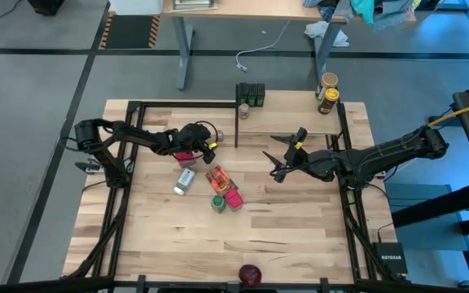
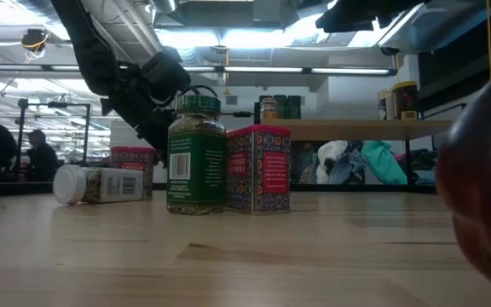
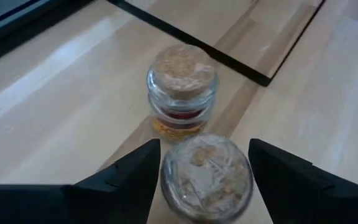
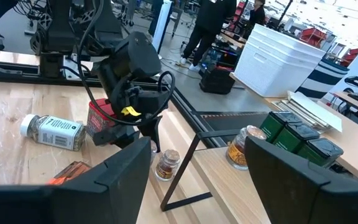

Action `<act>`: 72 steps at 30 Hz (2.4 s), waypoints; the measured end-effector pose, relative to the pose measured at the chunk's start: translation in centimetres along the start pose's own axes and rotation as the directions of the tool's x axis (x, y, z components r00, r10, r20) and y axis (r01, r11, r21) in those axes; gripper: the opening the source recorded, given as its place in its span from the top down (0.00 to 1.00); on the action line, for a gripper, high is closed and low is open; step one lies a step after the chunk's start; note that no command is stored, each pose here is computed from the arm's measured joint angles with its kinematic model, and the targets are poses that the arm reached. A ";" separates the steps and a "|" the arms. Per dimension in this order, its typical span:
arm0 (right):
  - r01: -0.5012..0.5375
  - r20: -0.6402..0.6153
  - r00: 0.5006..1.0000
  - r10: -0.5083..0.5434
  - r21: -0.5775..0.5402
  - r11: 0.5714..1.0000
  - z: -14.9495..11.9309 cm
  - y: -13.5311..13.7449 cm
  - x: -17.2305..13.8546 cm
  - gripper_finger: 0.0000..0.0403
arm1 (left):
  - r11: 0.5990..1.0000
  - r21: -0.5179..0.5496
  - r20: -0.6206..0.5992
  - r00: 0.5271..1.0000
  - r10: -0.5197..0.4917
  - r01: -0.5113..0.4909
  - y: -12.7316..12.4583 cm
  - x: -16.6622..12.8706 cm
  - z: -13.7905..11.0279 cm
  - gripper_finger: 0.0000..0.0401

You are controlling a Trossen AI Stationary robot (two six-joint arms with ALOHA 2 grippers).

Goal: Shelf spices
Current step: Put the bottom transparent seasoning bottle on the shelf

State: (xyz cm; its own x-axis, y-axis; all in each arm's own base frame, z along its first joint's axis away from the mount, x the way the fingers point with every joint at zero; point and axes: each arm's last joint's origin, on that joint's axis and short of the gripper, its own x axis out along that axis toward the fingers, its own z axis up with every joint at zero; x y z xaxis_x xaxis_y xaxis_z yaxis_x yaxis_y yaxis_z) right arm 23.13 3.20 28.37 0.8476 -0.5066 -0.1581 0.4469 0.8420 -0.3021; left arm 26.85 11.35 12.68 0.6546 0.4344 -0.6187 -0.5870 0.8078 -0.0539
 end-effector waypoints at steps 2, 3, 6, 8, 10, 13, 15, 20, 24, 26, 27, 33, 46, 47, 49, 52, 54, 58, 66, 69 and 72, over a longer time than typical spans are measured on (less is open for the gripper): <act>0.000 0.000 1.000 0.000 0.000 1.000 0.0 0.0 0.0 0.34 | 1.000 0.001 -0.006 1.000 0.004 -0.004 0.0 0.0 -0.1 0.43; 0.000 0.000 1.000 0.000 0.000 1.000 0.0 0.0 0.0 0.34 | 1.000 0.001 -0.004 1.000 0.003 -0.003 0.0 0.0 -0.1 0.44; 0.000 -0.001 1.000 0.000 -0.001 1.000 0.0 0.0 0.0 0.34 | 1.000 0.001 -0.002 1.000 0.003 -0.003 0.0 0.0 0.0 0.52; 0.000 0.000 1.000 0.000 0.000 1.000 0.0 0.0 0.0 0.34 | 1.000 0.010 0.004 1.000 0.005 -0.005 0.0 0.0 0.0 0.57; 0.000 0.000 1.000 0.000 -0.001 1.000 0.0 0.0 0.0 0.34 | 1.000 0.019 0.007 1.000 0.008 -0.008 0.0 0.0 0.1 0.59; 0.002 0.000 1.000 -0.002 -0.003 1.000 0.0 0.0 0.0 0.34 | 0.999 0.025 0.008 1.000 0.021 -0.022 0.0 0.0 0.1 0.59; 0.002 0.000 1.000 -0.002 -0.003 1.000 0.0 0.0 0.0 0.34 | 0.999 0.027 0.007 1.000 0.023 -0.023 0.0 0.0 0.1 0.59; 0.003 0.001 1.000 -0.003 -0.003 1.000 0.0 0.0 0.0 0.34 | 0.999 0.038 0.006 1.000 0.010 -0.011 -0.4 -0.6 0.2 0.59; 0.003 0.001 1.000 -0.003 -0.003 1.000 0.0 0.0 0.0 0.34 | 0.999 0.032 0.057 0.998 -0.014 0.012 -0.8 -2.1 1.4 0.59; 0.003 0.002 1.000 -0.003 -0.003 1.000 0.0 0.0 0.0 0.34 | 0.999 0.036 0.066 0.998 -0.024 0.021 -1.1 -3.1 2.0 0.59; 0.003 0.002 1.000 -0.003 -0.003 1.000 0.0 0.0 0.0 0.34 | 0.999 0.040 0.070 0.997 -0.029 0.026 -1.3 -3.6 2.3 0.59; 0.008 0.009 1.000 -0.008 -0.003 1.000 0.1 0.0 0.0 0.34 | 0.997 0.047 0.146 0.987 -0.062 0.056 -2.2 -6.5 5.7 0.59; 0.041 0.055 0.998 -0.039 -0.028 0.999 0.7 -0.2 0.0 0.34 | 0.983 0.176 0.269 0.958 -0.101 0.054 -5.3 -8.3 14.3 0.59; 0.041 0.055 0.998 -0.039 -0.028 0.999 0.8 -0.2 0.0 0.34 | 0.982 0.184 0.268 0.958 -0.101 0.052 -5.4 -8.1 14.6 0.59; 0.041 0.055 0.998 -0.039 -0.032 0.999 0.8 -0.2 0.0 0.34 | 0.980 0.191 0.263 0.959 -0.106 0.056 -5.7 -7.4 15.2 0.59; 0.044 0.065 0.997 -0.042 -0.035 0.998 1.2 -0.3 -0.1 0.34 | 0.977 0.202 0.265 0.956 -0.123 0.069 -6.4 -6.4 16.2 0.59; 0.045 0.068 0.997 -0.043 -0.033 0.998 1.4 -0.4 -0.1 0.34 | 0.971 0.228 0.273 0.952 -0.135 0.072 -7.0 -5.7 17.0 0.59; 0.016 0.085 0.996 -0.012 -0.049 0.999 1.9 -0.4 -0.1 0.34 | 0.961 0.269 0.265 0.954 -0.137 0.063 -8.0 -3.5 18.3 0.59; 0.016 0.095 0.995 -0.012 -0.047 0.999 2.3 -0.6 -0.3 0.34 | 0.958 0.287 0.306 0.946 -0.111 0.020 -8.2 -0.2 21.6 0.59; 0.008 0.092 0.996 -0.004 -0.052 0.999 2.3 -0.6 -0.3 0.34 | 0.957 0.291 0.281 0.955 -0.092 0.007 -8.0 1.3 21.9 0.59; -0.021 0.093 0.995 0.027 -0.061 0.998 2.2 -0.5 -0.3 0.34 | 0.958 0.286 0.248 0.966 -0.067 -0.007 -7.3 2.9 21.6 0.59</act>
State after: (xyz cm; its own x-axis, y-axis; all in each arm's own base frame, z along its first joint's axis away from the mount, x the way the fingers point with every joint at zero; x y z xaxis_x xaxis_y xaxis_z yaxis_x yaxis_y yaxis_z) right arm 23.30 3.36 30.68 0.8823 -0.4641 -0.0778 0.4105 0.8399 -0.3550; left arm 43.34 15.27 28.21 0.7902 0.4646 -0.3997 -0.4308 0.8849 0.1770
